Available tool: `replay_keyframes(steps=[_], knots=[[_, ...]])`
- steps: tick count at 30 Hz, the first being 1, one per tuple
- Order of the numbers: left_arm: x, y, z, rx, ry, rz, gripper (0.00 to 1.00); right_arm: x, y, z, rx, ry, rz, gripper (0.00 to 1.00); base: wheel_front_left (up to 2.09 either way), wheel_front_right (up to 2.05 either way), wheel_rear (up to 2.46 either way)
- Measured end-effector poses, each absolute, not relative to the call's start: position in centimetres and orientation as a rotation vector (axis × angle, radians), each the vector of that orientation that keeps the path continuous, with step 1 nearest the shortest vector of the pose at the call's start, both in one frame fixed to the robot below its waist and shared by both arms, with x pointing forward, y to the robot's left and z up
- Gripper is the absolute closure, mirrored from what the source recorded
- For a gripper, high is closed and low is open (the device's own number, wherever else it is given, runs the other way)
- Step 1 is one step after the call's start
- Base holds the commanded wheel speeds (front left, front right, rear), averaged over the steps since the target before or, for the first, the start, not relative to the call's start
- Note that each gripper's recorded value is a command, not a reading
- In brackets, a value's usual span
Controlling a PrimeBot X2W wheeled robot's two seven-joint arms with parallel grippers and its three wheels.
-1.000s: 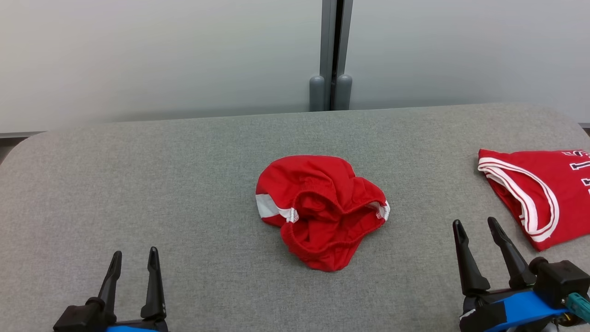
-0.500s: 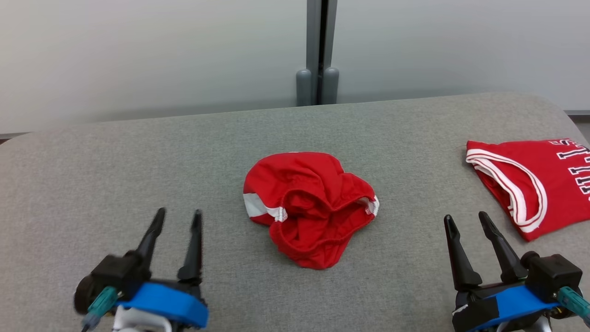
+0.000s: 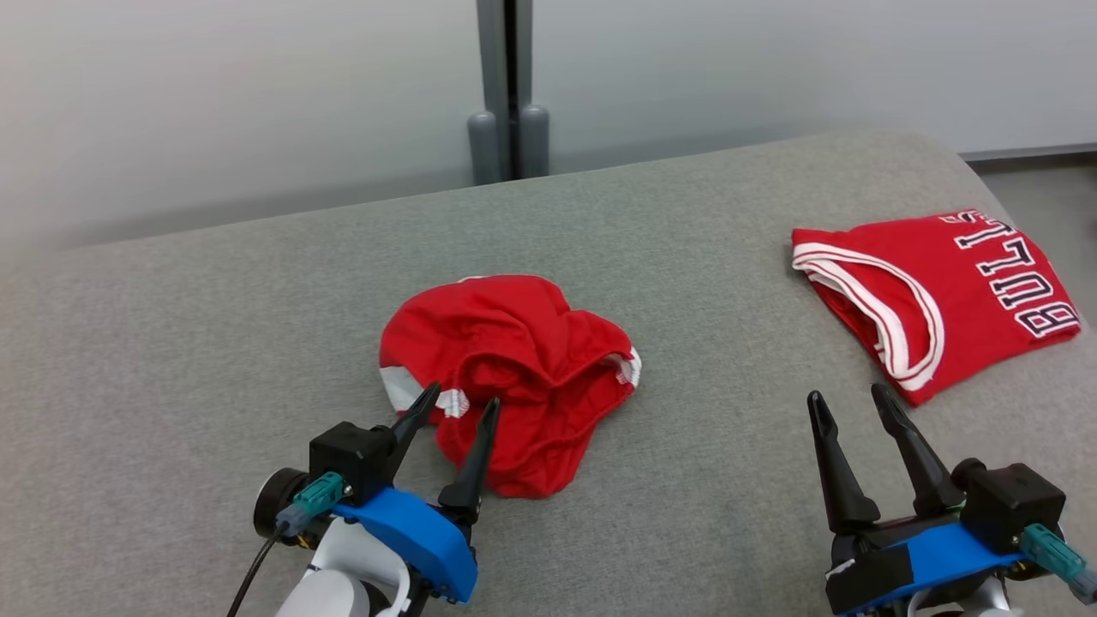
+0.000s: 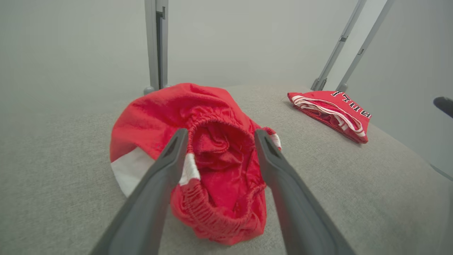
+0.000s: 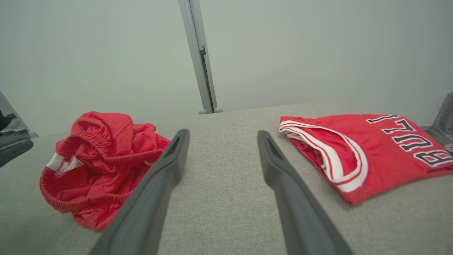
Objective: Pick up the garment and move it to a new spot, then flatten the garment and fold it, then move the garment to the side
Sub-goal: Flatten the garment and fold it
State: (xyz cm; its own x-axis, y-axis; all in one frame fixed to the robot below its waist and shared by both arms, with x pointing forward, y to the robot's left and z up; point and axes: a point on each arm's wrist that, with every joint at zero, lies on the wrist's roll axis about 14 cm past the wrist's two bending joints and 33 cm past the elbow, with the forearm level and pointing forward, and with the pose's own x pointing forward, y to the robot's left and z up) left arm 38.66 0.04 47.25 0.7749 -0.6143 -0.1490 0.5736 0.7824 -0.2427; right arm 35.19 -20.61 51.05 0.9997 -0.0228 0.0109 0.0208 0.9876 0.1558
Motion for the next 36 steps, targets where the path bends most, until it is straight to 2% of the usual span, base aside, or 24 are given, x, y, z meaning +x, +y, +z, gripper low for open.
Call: replay_keyframes(steps=[6,13,14,15,16,19,23,29,36], knots=[[39.6,0.4,43.4,-0.137,0.357,-0.598,0.00,34.7,-21.8,50.5,0.152,-0.001,-0.064,0.00,0.00,0.00,0.00],[41.0,1.8,41.7,-0.125,0.404,-0.497,0.00,34.3,-22.6,50.1,0.154,0.005,-0.092,0.00,0.00,0.00,0.00],[41.1,2.0,41.5,-0.121,0.413,-0.489,0.15,34.3,-22.6,50.1,0.154,0.005,-0.093,0.00,0.00,0.00,0.00],[41.1,2.2,41.2,-0.114,0.425,-0.481,0.62,34.3,-22.6,50.0,0.154,0.007,-0.093,0.00,0.00,0.00,0.00],[41.1,2.5,40.8,-0.105,0.442,-0.475,1.00,34.3,-22.6,50.0,0.155,0.006,-0.093,0.00,0.00,0.00,0.00],[41.3,2.8,40.1,-0.090,0.465,-0.464,1.00,34.4,-22.6,49.9,0.157,0.008,-0.094,0.00,0.00,0.00,0.00],[43.4,2.6,42.6,-0.077,0.347,-0.458,1.00,34.8,-22.6,50.0,0.158,0.002,-0.091,0.00,0.00,0.00,0.00],[46.3,-1.2,51.9,-0.075,0.004,-0.586,1.00,35.0,-22.5,50.1,0.160,-0.003,-0.087,0.00,0.00,0.00,0.00],[45.0,-6.6,62.3,-0.187,-0.286,-0.774,1.00,35.0,-22.3,50.5,0.162,-0.016,-0.081,0.00,0.00,0.00,0.00]])
